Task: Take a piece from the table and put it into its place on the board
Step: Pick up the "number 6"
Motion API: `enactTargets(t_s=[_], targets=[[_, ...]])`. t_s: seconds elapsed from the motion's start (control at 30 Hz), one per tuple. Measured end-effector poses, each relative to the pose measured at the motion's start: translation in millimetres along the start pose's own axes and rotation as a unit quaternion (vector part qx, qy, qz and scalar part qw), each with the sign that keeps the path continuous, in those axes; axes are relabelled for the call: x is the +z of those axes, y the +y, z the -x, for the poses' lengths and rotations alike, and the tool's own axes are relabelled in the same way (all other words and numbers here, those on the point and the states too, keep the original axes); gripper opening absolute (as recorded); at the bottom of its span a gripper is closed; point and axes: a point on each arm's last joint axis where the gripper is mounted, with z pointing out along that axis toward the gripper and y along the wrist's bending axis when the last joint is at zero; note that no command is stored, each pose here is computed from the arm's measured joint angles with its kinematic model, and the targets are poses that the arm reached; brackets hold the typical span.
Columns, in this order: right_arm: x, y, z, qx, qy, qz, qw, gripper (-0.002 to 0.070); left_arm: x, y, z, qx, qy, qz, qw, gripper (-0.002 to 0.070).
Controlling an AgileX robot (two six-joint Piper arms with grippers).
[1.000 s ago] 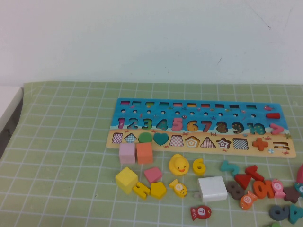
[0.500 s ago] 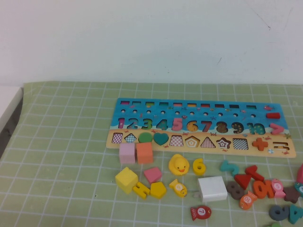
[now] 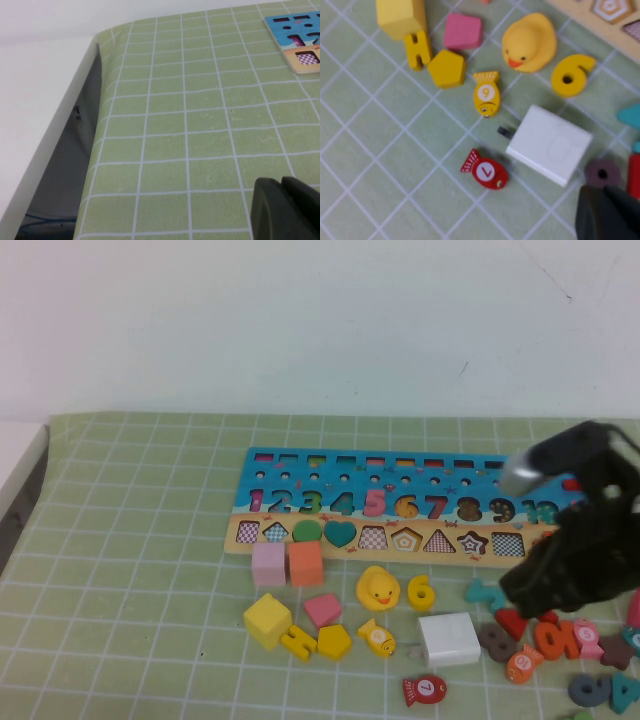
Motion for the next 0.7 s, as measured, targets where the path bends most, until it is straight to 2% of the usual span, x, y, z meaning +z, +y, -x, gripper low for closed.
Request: enactTargets(t_s=[0.13, 0.23, 0.3, 0.43, 0.5, 0.7], targets=[[26, 5, 21, -0.023, 0.034, -0.010, 0.999, 0.0017, 0, 0.0, 0, 0.000, 0.000, 0.000, 1.000, -0.0001], [39, 4, 39, -0.024, 0.056, -0.013, 0.998, 0.0079, 0, 0.0, 0, 0.000, 0.000, 0.000, 1.000, -0.0001], [47, 3, 50, -0.025, 0.062, -0.012, 0.998, 0.0161, 0, 0.0, 0, 0.000, 0.000, 0.000, 1.000, -0.0001], [67, -5, 69, -0.023, 0.064, -0.013, 0.998, 0.0395, 0, 0.0, 0, 0.000, 0.000, 0.000, 1.000, -0.0002], [81, -9, 73, -0.026, 0.074, -0.015, 0.997, 0.0463, 0, 0.0, 0, 0.000, 0.000, 0.000, 1.000, -0.0002], [123, -24, 70, -0.013, 0.128, -0.031, 0.991, 0.0503, 0, 0.0, 0, 0.000, 0.000, 0.000, 1.000, -0.0002]])
